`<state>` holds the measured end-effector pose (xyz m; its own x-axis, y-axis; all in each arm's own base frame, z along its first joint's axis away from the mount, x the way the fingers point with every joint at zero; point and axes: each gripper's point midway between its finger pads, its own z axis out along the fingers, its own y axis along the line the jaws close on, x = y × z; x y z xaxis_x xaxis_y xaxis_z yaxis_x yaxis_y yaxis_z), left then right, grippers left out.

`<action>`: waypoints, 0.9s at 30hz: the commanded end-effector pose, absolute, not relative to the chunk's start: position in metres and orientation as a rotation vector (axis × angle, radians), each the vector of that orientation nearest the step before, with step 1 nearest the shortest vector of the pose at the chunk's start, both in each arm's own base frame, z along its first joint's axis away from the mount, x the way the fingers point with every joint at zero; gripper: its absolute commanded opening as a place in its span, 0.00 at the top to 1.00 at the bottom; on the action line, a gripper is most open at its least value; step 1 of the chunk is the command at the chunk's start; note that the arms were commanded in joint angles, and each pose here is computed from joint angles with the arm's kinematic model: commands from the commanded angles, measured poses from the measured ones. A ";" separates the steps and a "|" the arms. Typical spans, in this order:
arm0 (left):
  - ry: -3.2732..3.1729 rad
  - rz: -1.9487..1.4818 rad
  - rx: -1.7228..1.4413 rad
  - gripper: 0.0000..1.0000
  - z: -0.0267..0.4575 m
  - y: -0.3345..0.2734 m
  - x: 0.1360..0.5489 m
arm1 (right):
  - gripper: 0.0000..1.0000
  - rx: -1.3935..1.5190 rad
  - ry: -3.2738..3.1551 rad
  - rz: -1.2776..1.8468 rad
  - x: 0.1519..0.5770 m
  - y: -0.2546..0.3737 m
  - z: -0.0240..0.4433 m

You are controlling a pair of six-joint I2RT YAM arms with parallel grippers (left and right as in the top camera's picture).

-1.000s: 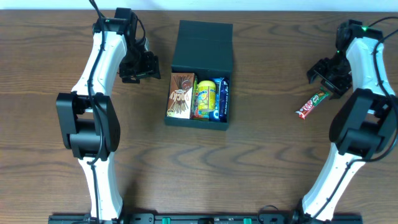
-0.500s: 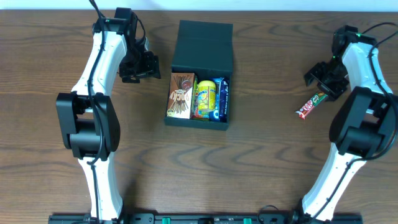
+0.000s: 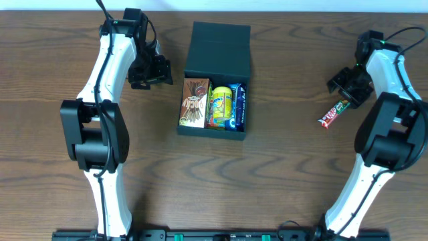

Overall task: Pack container
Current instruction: 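Grasp the KitKat bar upright with the right gripper and lift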

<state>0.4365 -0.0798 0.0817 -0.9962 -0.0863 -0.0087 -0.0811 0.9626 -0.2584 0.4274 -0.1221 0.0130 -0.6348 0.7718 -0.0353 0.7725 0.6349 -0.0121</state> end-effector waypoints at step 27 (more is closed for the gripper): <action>3.068 -0.408 -0.128 0.27 0.093 -0.081 0.439 | 0.71 1.222 2.857 0.025 0.425 -0.127 0.003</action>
<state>0.4363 -0.0798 0.0817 -0.9962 -0.0863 -0.0080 -0.0813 0.9626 -0.2583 0.4266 -0.1242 0.0009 -0.6818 0.7311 -0.0231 0.7306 0.6822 0.0271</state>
